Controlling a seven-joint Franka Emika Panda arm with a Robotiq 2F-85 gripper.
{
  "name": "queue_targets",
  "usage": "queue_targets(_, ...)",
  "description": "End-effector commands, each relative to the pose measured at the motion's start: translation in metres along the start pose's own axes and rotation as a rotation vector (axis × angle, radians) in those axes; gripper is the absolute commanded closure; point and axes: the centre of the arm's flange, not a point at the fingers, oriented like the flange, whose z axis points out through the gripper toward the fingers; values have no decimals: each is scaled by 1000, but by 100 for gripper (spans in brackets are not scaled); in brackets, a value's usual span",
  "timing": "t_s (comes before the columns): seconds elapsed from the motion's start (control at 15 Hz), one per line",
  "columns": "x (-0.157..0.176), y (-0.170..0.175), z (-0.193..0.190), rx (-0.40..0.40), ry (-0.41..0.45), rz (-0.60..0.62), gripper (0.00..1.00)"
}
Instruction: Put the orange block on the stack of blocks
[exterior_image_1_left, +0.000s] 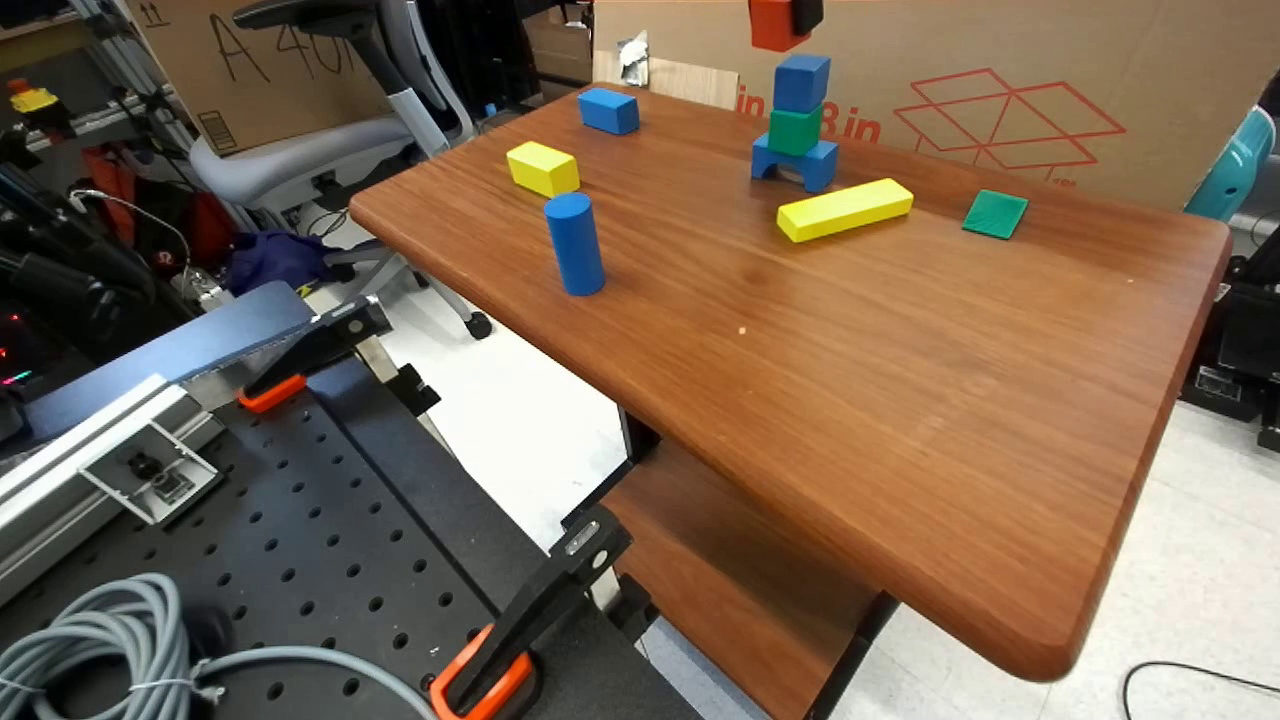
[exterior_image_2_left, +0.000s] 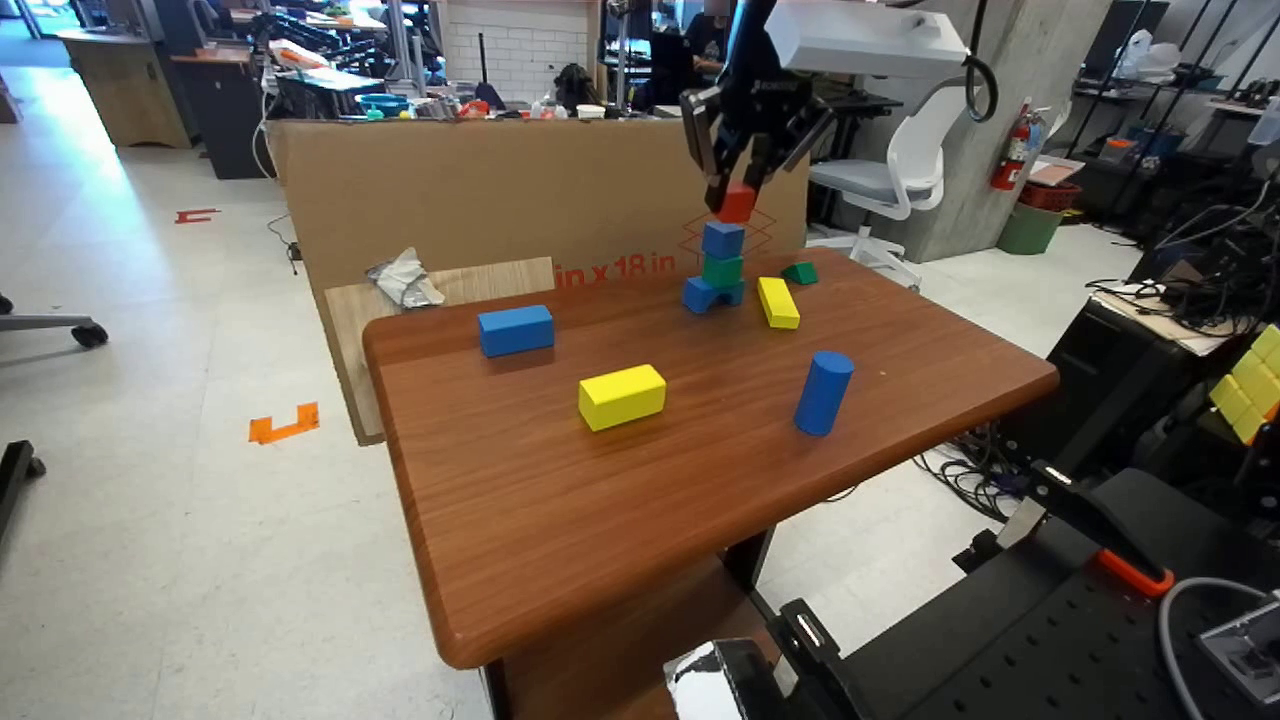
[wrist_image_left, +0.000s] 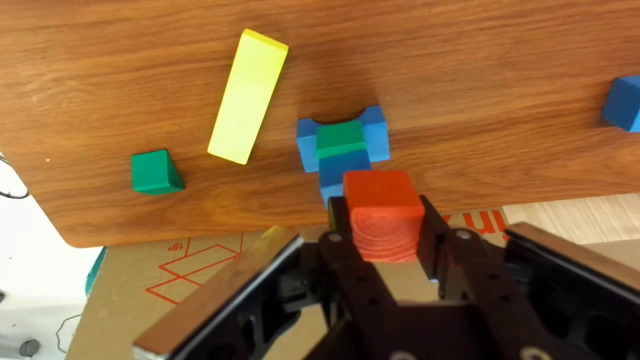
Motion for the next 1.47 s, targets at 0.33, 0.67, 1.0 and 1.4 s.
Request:
queue_targets(0.33,2,2,11,85,14,-44,92)
queue_targets(0.67,13,10,4,76,38,-62,92)
queue_targets(1.0,17,19,10,71,33,-63,92)
queue_targets(1.4,13,19,28,72,9,-73,92)
